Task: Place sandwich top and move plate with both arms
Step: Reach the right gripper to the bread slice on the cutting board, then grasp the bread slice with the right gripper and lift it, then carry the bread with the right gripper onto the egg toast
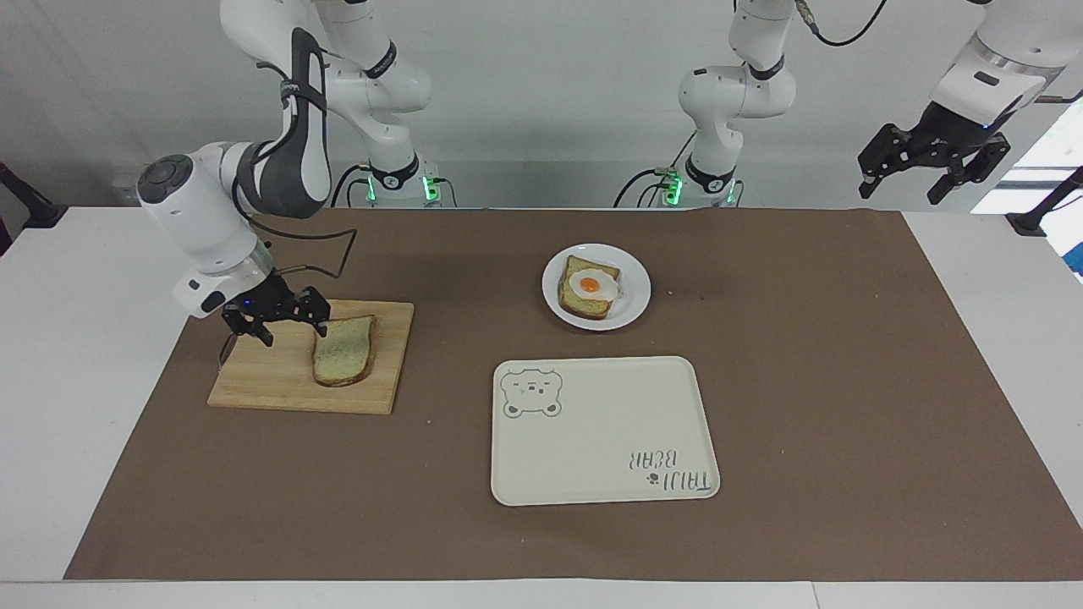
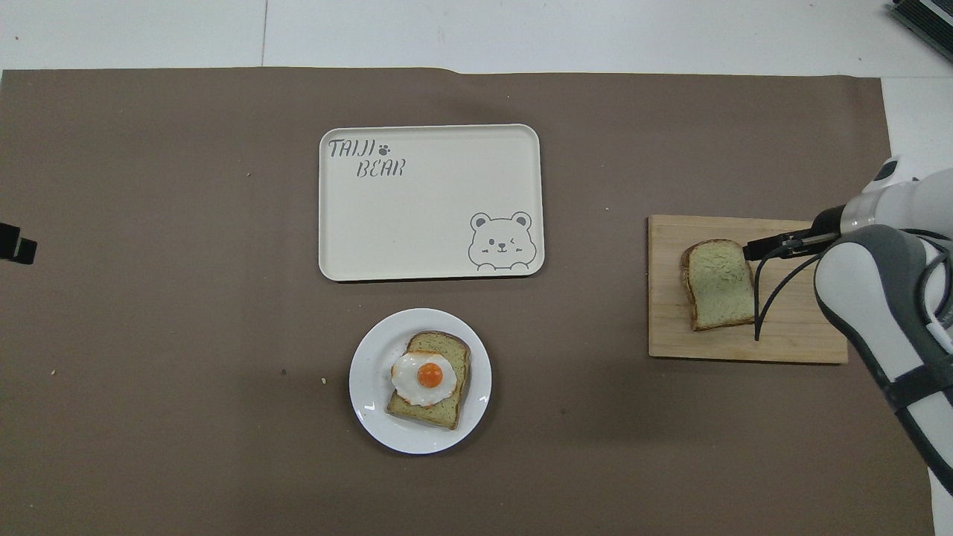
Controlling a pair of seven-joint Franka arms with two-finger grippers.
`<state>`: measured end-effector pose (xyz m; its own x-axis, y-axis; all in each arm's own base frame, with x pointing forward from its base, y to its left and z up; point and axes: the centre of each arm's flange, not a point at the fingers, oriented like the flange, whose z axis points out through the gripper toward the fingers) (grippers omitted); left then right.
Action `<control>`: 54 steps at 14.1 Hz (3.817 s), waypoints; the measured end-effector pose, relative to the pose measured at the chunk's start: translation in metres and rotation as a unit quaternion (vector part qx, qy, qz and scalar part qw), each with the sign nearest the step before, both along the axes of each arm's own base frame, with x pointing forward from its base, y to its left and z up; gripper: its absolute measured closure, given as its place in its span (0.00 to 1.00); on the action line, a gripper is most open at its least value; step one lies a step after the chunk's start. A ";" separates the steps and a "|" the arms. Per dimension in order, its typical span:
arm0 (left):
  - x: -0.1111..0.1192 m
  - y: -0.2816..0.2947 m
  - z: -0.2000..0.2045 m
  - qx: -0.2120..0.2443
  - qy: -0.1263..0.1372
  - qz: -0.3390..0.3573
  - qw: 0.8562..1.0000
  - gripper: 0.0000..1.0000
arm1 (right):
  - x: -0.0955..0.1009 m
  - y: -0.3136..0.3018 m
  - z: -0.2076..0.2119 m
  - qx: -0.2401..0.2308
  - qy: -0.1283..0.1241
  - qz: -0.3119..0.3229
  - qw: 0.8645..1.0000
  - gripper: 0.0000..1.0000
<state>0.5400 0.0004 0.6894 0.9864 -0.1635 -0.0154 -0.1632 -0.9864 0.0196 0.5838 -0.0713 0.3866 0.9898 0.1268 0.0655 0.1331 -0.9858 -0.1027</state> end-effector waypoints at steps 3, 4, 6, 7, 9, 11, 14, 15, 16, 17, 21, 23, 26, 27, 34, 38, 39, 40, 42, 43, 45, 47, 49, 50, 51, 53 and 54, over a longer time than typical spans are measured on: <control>0.000 0.000 0.000 0.000 0.000 0.000 1.000 0.00 | -0.004 -0.001 -0.030 -0.001 0.003 0.005 1.000 0.00; 0.000 0.000 0.000 0.000 0.000 0.000 1.000 0.00 | -0.006 -0.001 -0.038 -0.001 0.007 0.004 1.000 0.00; 0.000 0.000 0.000 0.000 0.000 0.000 1.000 0.00 | -0.009 -0.001 -0.049 0.004 0.016 0.002 1.000 0.00; 0.000 0.000 0.000 0.000 0.000 0.000 1.000 0.00 | -0.010 -0.001 -0.053 0.004 0.019 0.004 1.000 0.00; 0.000 0.000 0.000 0.000 0.000 0.000 1.000 0.00 | -0.011 -0.001 -0.061 0.003 0.019 0.005 1.000 0.00; 0.000 0.000 0.000 0.000 0.000 0.000 1.000 0.00 | -0.013 -0.001 -0.074 0.001 0.021 0.004 1.000 0.00; 0.000 0.000 0.000 0.000 0.000 0.000 1.000 0.00 | -0.014 0.002 -0.082 0.000 0.024 0.007 1.000 0.01; 0.000 0.000 0.000 0.000 0.000 0.000 1.000 0.00 | -0.014 0.003 -0.082 0.001 0.025 0.007 1.000 0.09; 0.000 0.000 0.000 0.000 0.000 0.000 1.000 0.00 | -0.014 0.005 -0.082 0.002 0.025 0.008 1.000 0.23; 0.000 0.000 0.000 0.000 0.000 0.000 1.000 0.00 | -0.014 0.008 -0.081 0.006 0.024 0.008 1.000 0.33; 0.000 0.000 0.000 0.000 0.000 0.000 1.000 0.00 | -0.014 0.006 -0.078 0.008 0.021 0.003 1.000 0.71; 0.000 0.000 0.000 0.000 0.000 0.000 1.000 0.00 | -0.014 0.005 -0.077 0.008 0.020 -0.001 1.000 0.80; 0.000 0.000 0.000 0.000 0.000 0.000 1.000 0.00 | -0.014 0.005 -0.077 0.008 0.020 -0.002 1.000 0.80; 0.000 0.000 0.000 0.000 0.000 0.000 1.000 0.00 | -0.013 0.005 -0.076 0.008 0.020 -0.002 1.000 0.80; 0.000 -0.002 0.000 0.000 0.000 -0.002 1.000 0.00 | 0.002 0.006 -0.039 0.014 0.014 0.006 1.000 0.85; 0.000 -0.002 0.000 0.000 0.000 -0.002 1.000 0.00 | 0.004 0.013 0.003 0.025 0.022 0.013 0.999 0.85; 0.000 -0.002 0.000 0.000 0.000 -0.002 1.000 0.00 | 0.004 0.015 0.013 0.028 0.027 0.010 0.999 0.85; 0.000 -0.002 0.000 0.000 0.000 -0.002 1.000 0.00 | 0.004 0.018 0.023 0.031 0.033 0.006 0.999 0.85; 0.000 -0.003 0.000 0.000 0.000 -0.002 1.000 0.00 | 0.007 0.030 0.039 0.035 0.040 -0.001 0.999 0.85; 0.000 -0.003 0.000 0.000 0.000 -0.003 1.000 0.00 | 0.009 0.040 0.045 0.036 0.041 -0.005 0.998 0.85; 0.000 -0.003 0.000 0.000 0.000 -0.003 1.000 0.00 | 0.012 0.067 0.049 0.036 0.044 -0.012 0.998 0.85; 0.000 -0.004 0.000 -0.001 0.000 -0.003 1.000 0.00 | 0.011 0.107 0.049 0.035 0.051 -0.019 0.998 0.85; 0.000 -0.006 0.000 -0.001 0.000 -0.006 1.000 0.00 | 0.005 0.161 0.049 0.033 0.060 -0.032 0.997 0.85; 0.000 -0.007 0.000 -0.001 0.000 -0.006 1.000 0.00 | 0.002 0.182 0.049 0.031 0.064 -0.037 0.997 0.85; 0.000 -0.007 0.000 -0.001 0.000 -0.006 1.000 0.00 | -0.002 0.202 0.049 0.030 0.065 -0.042 0.997 0.85; 0.000 -0.007 0.000 -0.001 0.000 -0.006 1.000 0.00 | -0.009 0.240 0.047 0.029 0.064 -0.050 0.996 0.85; 0.000 -0.007 0.000 -0.001 0.000 -0.006 1.000 0.00 | -0.013 0.259 0.044 0.028 0.064 -0.050 0.996 0.85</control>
